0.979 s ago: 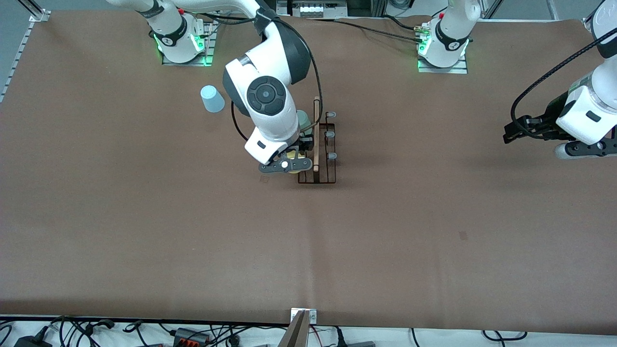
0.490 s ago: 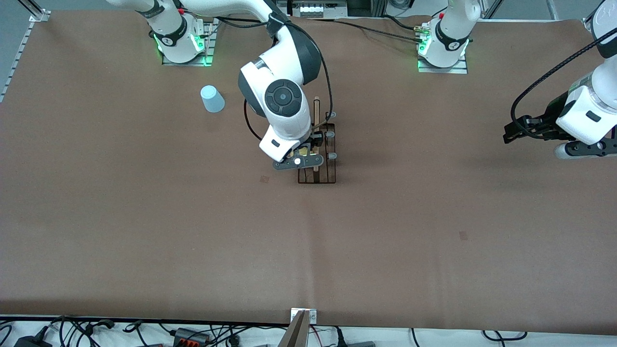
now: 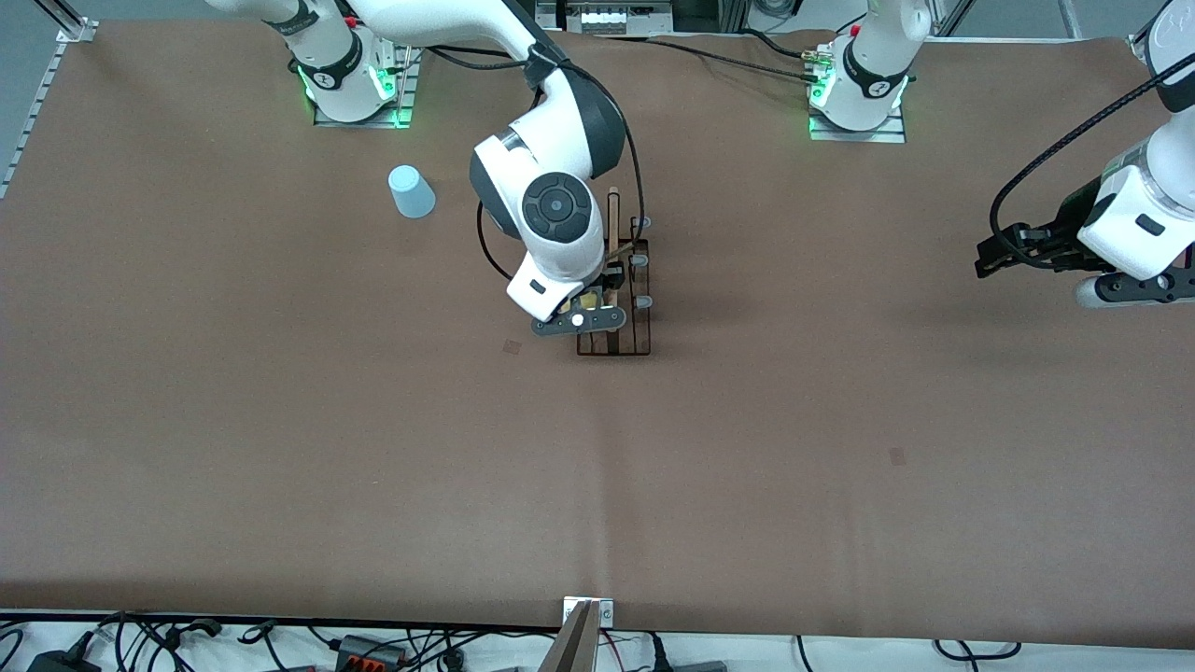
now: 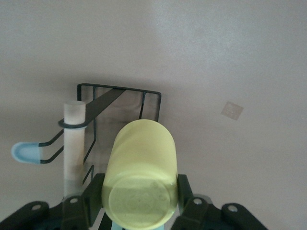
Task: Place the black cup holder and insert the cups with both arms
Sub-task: 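Carry the yellow cup with the right gripper onto a rack peg, then open the right gripper and pull it back from the rack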
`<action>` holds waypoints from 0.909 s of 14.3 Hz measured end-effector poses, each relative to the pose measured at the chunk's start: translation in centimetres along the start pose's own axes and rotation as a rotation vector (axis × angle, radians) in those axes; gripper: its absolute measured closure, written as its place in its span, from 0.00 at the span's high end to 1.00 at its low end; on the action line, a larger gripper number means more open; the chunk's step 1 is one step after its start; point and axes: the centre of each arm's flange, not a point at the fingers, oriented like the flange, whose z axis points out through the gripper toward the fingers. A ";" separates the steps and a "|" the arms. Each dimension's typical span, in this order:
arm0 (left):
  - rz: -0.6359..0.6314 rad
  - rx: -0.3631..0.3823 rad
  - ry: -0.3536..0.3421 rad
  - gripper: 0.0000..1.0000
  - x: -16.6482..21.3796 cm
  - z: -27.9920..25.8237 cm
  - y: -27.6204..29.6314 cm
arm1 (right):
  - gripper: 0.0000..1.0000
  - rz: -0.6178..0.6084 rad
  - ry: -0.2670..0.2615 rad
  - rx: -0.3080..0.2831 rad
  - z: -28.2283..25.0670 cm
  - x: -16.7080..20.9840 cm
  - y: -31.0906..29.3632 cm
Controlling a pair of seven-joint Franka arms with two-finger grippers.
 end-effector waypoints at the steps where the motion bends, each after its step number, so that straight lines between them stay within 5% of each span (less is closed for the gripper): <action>1: 0.000 0.000 0.001 1.00 0.0 0.0 0.0 | 0.70 0.000 0.000 -0.001 0.2 0.0 0.0; 4: 0.000 0.000 0.001 1.00 0.0 -0.1 0.0 | 0.98 0.002 0.007 0.003 -0.4 0.1 0.1; 8: 0.000 0.000 0.002 1.00 0.0 -0.1 0.0 | 1.00 0.042 0.051 0.017 -5.6 1.0 2.9; 13: 0.000 0.001 -0.006 1.00 -0.1 0.0 0.0 | 1.00 0.091 0.133 -0.001 -15.1 3.6 14.4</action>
